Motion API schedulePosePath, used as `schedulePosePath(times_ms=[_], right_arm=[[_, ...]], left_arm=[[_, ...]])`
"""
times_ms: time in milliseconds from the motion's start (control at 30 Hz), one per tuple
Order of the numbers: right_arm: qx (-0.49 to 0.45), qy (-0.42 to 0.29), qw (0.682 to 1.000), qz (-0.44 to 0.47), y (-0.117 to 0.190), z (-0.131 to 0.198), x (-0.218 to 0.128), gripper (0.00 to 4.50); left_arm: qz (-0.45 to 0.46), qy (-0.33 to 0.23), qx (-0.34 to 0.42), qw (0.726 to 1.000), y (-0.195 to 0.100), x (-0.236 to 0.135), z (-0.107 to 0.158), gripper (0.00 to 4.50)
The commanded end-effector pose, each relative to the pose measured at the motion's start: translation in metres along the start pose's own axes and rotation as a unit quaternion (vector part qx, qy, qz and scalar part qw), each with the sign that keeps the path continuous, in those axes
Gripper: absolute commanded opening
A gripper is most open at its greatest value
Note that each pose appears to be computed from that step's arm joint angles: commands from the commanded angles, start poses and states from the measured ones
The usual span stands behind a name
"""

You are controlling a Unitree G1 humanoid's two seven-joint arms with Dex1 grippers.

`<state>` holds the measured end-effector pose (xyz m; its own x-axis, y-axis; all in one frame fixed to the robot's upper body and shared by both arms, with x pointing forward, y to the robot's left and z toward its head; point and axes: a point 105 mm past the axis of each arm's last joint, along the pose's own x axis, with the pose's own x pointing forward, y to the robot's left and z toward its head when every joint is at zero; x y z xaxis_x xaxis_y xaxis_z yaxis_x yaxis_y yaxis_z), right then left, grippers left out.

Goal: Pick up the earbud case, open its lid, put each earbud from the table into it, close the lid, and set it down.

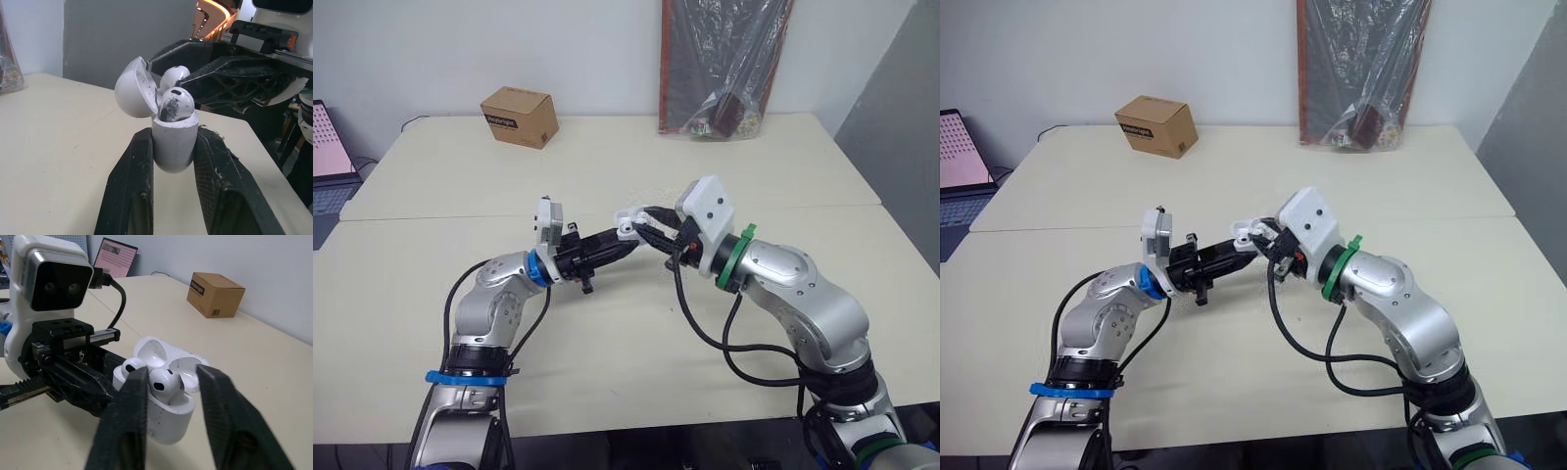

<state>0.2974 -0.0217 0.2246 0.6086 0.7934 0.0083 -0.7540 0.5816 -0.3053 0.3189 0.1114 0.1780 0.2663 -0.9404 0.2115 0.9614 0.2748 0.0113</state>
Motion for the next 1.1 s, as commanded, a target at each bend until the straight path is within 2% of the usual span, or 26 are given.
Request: schedulePosePath(times_ms=[33, 67, 200, 367, 467, 700, 867, 1100], right_arm=[[-0.003, -0.034, 0.999, -0.021, -0.008, 0.015, -0.003, 2.77], [-0.001, -0.037, 0.999, -0.025, -0.010, 0.017, -0.004, 3.13], [0.010, -0.068, 0.998, -0.016, -0.013, 0.028, -0.012, 3.13], [0.067, -0.103, 0.990, 0.068, -0.005, 0.046, -0.033, 3.13], [0.075, -0.096, 0.991, 0.054, -0.021, 0.051, -0.032, 2.53], [0.050, -0.028, 0.997, 0.045, -0.041, 0.029, -0.007, 0.01], [0.017, 0.027, 0.997, 0.068, -0.039, 0.005, 0.011, 0.01], [0.000, 0.027, 0.994, 0.102, -0.027, 0.002, 0.023, 0.01]], left_arm=[[-0.021, -0.019, 0.031, 0.999, -0.007, 0.001, 0.016, 0.78], [-0.021, -0.017, 0.031, 0.999, -0.007, 0.000, 0.015, 0.78], [-0.022, -0.011, 0.030, 0.999, -0.007, -0.003, 0.013, 0.78], [-0.025, -0.001, 0.031, 0.999, -0.006, -0.006, 0.011, 0.78], [-0.030, 0.006, 0.032, 0.999, -0.007, -0.008, 0.010, 0.78], [-0.046, 0.010, 0.032, 0.998, -0.011, -0.008, 0.011, 0.78], [-0.055, 0.011, 0.030, 0.998, -0.014, -0.006, 0.013, 0.78], [-0.059, 0.017, 0.023, 0.998, -0.016, -0.006, 0.012, 0.78]])
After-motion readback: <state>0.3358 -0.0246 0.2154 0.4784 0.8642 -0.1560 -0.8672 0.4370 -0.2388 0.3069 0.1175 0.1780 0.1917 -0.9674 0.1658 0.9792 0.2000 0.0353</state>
